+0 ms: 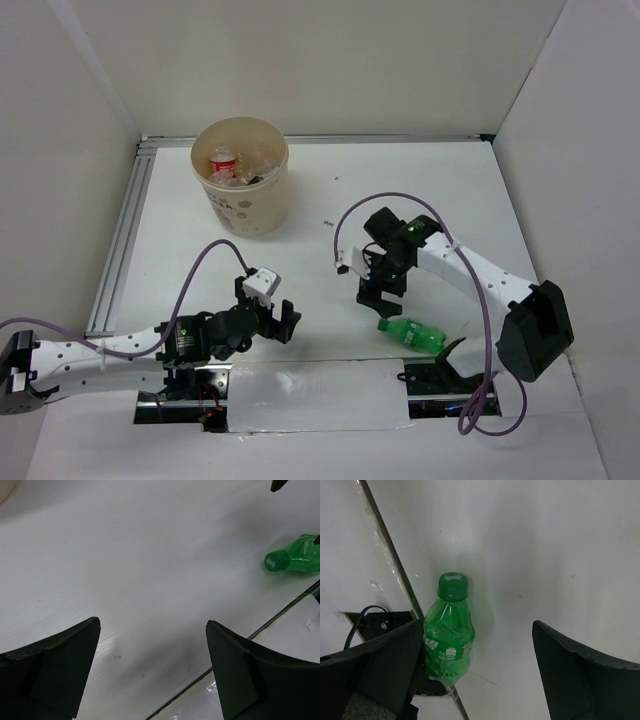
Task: Put the plastic bottles in the bin
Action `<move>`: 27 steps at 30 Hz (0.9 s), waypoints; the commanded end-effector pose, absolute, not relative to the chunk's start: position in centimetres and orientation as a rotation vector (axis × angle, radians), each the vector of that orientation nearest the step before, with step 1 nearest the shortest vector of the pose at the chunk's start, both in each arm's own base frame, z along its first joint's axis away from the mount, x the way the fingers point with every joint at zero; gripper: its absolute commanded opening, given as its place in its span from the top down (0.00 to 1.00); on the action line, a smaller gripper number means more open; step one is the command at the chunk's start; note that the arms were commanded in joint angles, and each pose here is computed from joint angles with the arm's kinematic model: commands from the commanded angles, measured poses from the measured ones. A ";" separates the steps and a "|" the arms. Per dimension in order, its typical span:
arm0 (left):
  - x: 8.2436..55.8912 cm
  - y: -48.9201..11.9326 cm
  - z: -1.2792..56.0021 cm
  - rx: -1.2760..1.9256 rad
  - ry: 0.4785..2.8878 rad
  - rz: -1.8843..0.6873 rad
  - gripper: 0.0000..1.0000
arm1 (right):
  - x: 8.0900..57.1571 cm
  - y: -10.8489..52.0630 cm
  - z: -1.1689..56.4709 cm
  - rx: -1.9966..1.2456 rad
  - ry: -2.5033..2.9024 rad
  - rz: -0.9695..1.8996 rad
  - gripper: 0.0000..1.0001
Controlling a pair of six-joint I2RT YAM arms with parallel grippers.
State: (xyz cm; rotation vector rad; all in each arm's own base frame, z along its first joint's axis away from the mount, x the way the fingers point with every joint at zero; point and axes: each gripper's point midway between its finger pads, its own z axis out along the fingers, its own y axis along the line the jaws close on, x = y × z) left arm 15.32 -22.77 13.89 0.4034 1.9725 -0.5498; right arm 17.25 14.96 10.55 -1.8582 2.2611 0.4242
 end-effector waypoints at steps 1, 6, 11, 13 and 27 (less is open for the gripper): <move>15.3 -23.1 14.5 0.355 1.972 -0.587 0.02 | 16.0 13.7 10.0 -1.875 2.325 0.384 0.04; 15.1 -23.0 14.6 0.345 1.970 -0.611 0.02 | 15.4 13.7 8.5 -1.891 2.341 0.343 0.04; 14.9 -22.2 14.6 0.326 1.980 -0.606 0.02 | 14.6 14.7 7.2 -1.920 2.356 0.396 0.04; 14.9 -22.0 14.5 0.328 1.983 -0.602 0.02 | 14.8 14.6 6.7 -1.922 2.362 0.360 0.04; 15.1 -21.0 15.3 0.279 1.970 -0.592 0.03 | 13.8 14.5 1.9 -2.076 2.436 0.113 0.19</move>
